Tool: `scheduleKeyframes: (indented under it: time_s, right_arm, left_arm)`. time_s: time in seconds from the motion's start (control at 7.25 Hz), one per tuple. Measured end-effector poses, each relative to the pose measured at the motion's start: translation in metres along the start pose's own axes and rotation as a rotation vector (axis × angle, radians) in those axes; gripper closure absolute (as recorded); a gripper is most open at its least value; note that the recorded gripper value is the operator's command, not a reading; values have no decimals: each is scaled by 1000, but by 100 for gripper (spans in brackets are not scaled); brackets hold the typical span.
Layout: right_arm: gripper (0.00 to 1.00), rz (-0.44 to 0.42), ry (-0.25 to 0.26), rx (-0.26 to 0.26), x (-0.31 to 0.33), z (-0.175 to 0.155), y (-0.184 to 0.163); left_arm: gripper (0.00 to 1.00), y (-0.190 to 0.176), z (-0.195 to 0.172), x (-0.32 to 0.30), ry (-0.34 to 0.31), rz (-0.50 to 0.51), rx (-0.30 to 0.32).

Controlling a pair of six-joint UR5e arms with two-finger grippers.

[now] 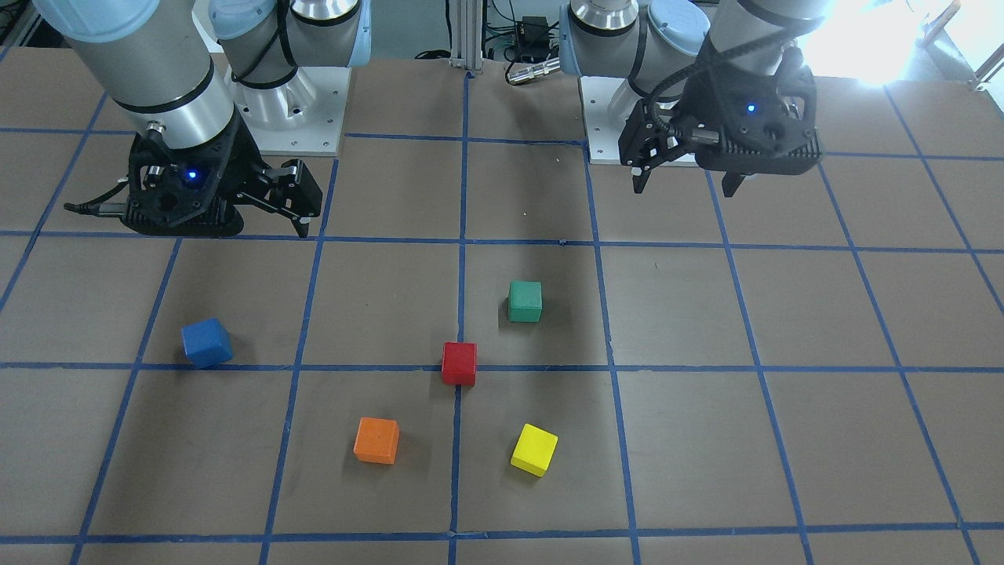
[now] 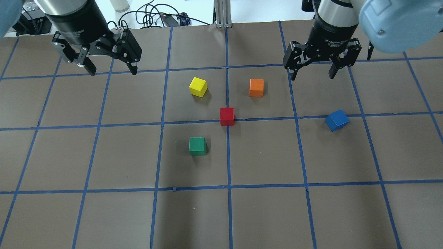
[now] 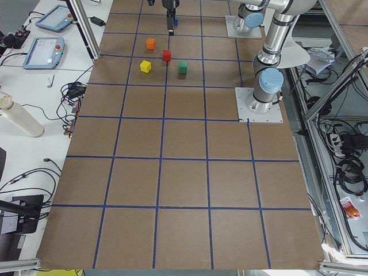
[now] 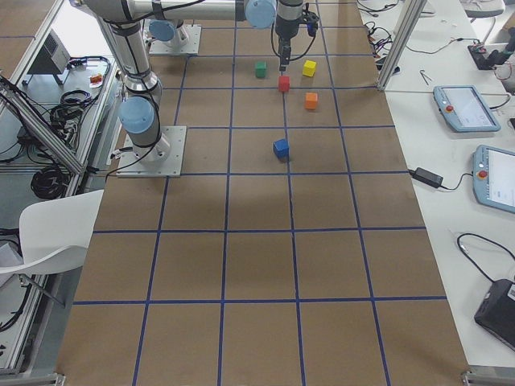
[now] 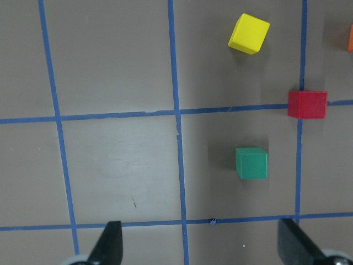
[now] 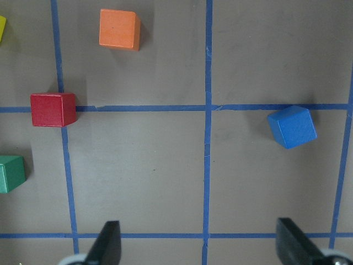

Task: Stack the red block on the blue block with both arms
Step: 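Raise the left gripper away while the right gripper moves toward the red cube, then lower the right gripper over the red cube and grasp it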

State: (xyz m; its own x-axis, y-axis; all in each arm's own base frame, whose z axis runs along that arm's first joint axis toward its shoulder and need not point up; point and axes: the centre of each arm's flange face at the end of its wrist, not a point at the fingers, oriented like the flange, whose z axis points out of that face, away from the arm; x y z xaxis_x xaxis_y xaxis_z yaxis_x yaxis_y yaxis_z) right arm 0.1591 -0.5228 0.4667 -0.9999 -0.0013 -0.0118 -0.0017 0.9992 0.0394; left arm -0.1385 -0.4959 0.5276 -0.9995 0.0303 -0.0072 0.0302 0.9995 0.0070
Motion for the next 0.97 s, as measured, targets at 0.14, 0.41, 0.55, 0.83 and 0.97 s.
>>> scheduleKeyframes:
  time_s: [0.14,0.41,0.55,0.83,0.97]
  right_arm:
    - [0,4,-2,10,0,0,-1]
    - [0,5,-3,19,-10,8,-8]
    - [0,-14,-4,37,-28,16,-15]
    - [0,-49,-7,53,-72,40,-26]
    - [0,-56,-9,54,-89,54,-32]
  left_arm:
    - [0,8,18,-6,0,-4,50]
    - [0,23,35,-9,-8,-8,123]
    - [0,28,36,-9,-9,-9,126]
    - [0,32,35,-10,-9,-11,107]
    - [0,33,33,-9,-7,-10,77]
